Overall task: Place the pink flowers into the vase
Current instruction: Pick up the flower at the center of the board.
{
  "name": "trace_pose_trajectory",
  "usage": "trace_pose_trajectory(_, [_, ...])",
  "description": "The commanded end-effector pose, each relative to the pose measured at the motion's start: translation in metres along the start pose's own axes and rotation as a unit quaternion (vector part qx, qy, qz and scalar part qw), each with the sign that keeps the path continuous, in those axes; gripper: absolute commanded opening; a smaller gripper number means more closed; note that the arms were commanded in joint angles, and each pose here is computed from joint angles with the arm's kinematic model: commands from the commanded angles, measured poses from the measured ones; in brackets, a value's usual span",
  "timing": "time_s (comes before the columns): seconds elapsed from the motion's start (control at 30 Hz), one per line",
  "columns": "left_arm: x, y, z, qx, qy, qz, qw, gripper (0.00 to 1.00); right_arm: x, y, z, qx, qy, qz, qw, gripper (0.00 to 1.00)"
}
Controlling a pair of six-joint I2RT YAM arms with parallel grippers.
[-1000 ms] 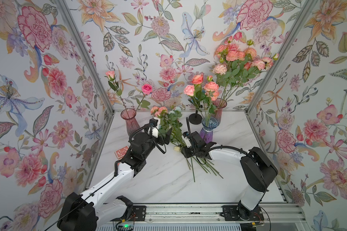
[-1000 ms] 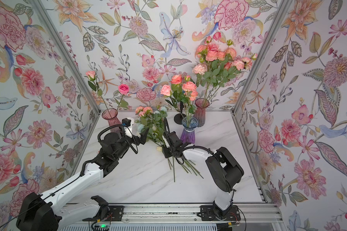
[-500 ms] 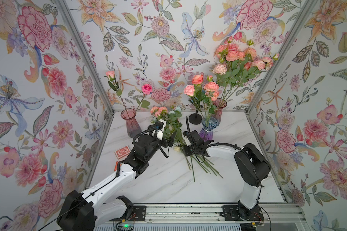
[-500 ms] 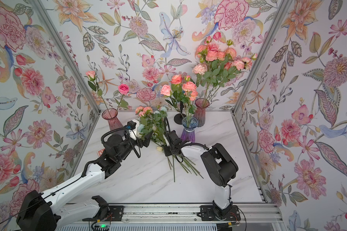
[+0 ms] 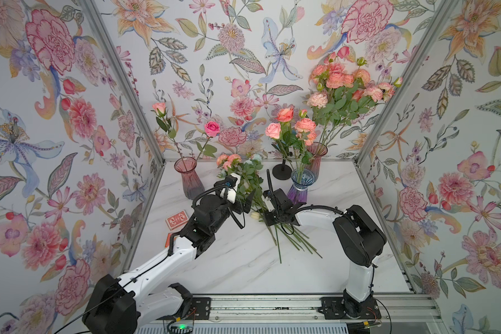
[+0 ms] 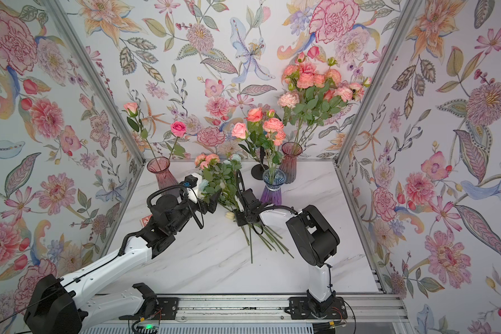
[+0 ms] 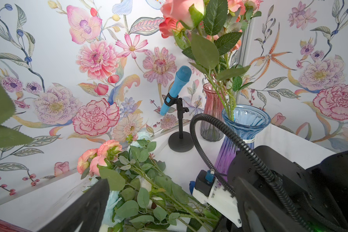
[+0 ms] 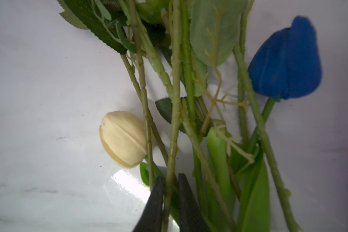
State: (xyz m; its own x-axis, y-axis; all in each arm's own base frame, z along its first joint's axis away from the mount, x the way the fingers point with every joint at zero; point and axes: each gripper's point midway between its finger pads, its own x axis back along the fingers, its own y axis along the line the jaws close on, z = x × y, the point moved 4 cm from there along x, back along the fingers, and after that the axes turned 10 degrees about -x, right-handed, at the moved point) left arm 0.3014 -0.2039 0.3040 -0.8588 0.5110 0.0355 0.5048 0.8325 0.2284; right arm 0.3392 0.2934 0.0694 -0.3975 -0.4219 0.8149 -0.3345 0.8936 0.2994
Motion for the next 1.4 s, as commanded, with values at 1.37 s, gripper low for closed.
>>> trace_pose_trajectory(1.37, [-0.027, 0.033, 0.004, 0.166, 0.006, -0.017, 0.986, 1.0, 0.13, 0.035, -0.04, -0.013, -0.163, -0.035, 0.986, 0.0])
